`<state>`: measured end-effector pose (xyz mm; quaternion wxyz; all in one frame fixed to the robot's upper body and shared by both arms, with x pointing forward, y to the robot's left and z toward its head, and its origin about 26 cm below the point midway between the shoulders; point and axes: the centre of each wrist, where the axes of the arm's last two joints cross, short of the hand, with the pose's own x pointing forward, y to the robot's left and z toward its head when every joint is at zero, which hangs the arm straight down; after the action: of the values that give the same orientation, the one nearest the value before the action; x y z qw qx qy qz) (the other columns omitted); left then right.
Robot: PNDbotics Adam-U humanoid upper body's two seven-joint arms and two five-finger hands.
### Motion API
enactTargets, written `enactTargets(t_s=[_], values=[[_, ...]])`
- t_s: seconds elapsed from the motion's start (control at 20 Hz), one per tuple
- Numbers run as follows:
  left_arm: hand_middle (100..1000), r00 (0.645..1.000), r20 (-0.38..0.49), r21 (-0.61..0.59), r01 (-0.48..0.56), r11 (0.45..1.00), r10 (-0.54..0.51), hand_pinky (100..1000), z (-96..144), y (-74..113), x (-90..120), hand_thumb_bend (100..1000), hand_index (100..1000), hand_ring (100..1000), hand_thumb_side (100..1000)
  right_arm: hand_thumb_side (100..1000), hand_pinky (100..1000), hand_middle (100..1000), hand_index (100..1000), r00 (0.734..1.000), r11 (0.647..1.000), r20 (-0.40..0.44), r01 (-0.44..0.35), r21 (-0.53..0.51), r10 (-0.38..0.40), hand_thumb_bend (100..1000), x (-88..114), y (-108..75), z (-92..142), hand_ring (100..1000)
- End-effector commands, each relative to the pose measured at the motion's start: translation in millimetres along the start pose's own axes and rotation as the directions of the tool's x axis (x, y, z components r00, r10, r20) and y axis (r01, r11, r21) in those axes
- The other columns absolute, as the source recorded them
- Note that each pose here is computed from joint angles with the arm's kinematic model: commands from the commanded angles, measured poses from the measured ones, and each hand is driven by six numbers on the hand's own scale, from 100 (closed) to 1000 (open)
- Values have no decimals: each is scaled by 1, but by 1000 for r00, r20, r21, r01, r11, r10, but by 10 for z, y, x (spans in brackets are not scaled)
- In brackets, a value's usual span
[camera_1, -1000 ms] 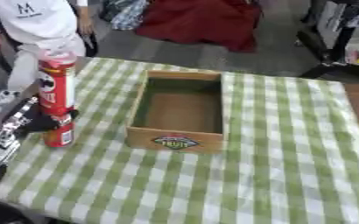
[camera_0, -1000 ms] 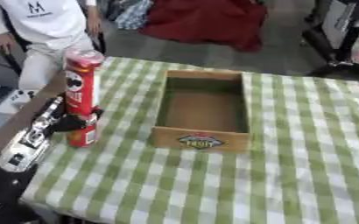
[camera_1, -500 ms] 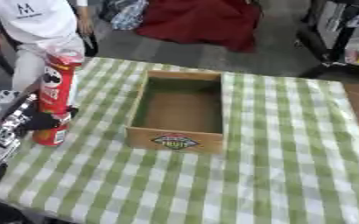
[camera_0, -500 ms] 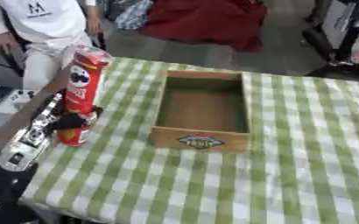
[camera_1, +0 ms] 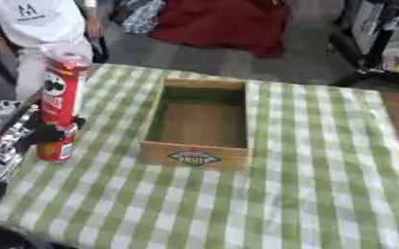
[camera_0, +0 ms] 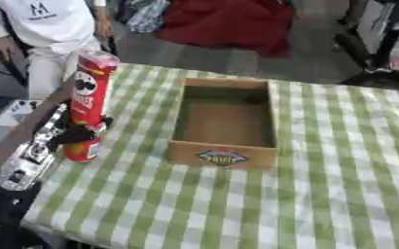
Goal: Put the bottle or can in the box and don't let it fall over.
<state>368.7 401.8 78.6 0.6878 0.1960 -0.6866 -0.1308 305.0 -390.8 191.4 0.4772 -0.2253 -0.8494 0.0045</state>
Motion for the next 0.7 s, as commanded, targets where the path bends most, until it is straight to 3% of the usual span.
enactTargets(t_s=[0.05,0.4,0.7], values=[[477,998,62,36,4,999,-6,899,-58,122,197,100,519,459,146,726,832,761,826,999,1000,36,-9,-3,9,100,97,-51,-58,763],[473,992,125,51,-23,998,17,887,-78,109,352,100,515,452,193,724,833,761,826,999,1000,38,-7,-2,7,100,102,-48,-59,763],[464,972,229,75,-77,994,58,873,-112,91,671,100,504,444,195,724,834,762,826,999,1000,41,-6,-2,6,100,112,-44,-63,763]])
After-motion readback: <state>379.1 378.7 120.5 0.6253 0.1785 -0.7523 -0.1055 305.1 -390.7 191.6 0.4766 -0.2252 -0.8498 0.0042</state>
